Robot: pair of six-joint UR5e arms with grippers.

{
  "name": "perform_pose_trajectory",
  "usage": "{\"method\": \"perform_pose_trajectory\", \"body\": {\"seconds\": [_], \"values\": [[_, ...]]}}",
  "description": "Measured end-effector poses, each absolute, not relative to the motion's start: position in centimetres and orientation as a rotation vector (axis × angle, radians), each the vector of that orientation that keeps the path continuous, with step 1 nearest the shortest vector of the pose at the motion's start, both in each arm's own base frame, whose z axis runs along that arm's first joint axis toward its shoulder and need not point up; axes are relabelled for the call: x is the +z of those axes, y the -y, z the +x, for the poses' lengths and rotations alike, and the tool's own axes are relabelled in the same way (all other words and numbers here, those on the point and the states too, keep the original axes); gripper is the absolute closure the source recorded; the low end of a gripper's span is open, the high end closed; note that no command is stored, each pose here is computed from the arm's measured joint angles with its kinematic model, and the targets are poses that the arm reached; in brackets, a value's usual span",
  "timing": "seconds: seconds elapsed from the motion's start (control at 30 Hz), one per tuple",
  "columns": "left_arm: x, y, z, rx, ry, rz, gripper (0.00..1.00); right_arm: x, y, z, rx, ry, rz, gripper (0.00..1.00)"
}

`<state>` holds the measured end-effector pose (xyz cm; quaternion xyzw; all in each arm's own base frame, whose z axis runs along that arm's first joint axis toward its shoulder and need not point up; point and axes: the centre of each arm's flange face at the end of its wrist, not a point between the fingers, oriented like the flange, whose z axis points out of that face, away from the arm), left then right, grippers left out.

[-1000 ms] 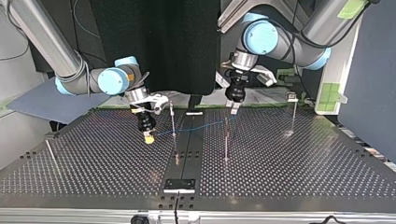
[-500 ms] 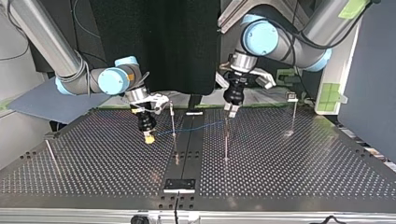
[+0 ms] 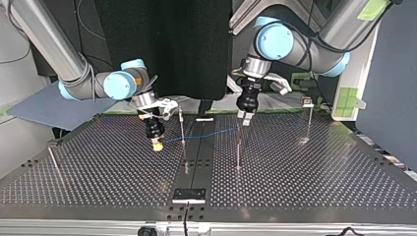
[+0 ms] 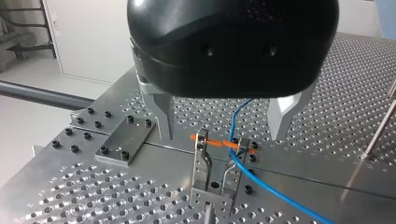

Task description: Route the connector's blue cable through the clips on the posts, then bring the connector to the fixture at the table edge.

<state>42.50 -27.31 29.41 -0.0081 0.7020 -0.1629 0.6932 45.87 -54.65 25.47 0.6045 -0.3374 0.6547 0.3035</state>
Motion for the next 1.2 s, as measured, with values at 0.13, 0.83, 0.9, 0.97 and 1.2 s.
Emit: {"method": "perform_pose_trajectory", "body": {"seconds": [0.13,0.83,0.9,0.97,1.2], "values": [[29.38,27.32,42.44,-0.362,-1.571,-0.019,0.02,25.47,54.65,45.86,1.736,0.895,1.601,0.98],[29.22,27.13,42.33,-0.347,-1.58,-0.035,0.02,25.44,54.64,45.85,1.739,0.901,1.602,0.98],[29.22,27.12,42.33,-0.346,-1.58,-0.036,0.02,25.44,54.65,45.83,1.738,0.902,1.602,0.98],[29.23,27.13,42.32,-0.342,-1.579,-0.033,0.02,25.44,54.66,45.82,1.738,0.902,1.602,0.98],[29.08,27.67,42.09,-0.34,-1.569,0.018,0.02,25.43,54.57,45.91,1.739,0.902,1.604,0.98]]}}
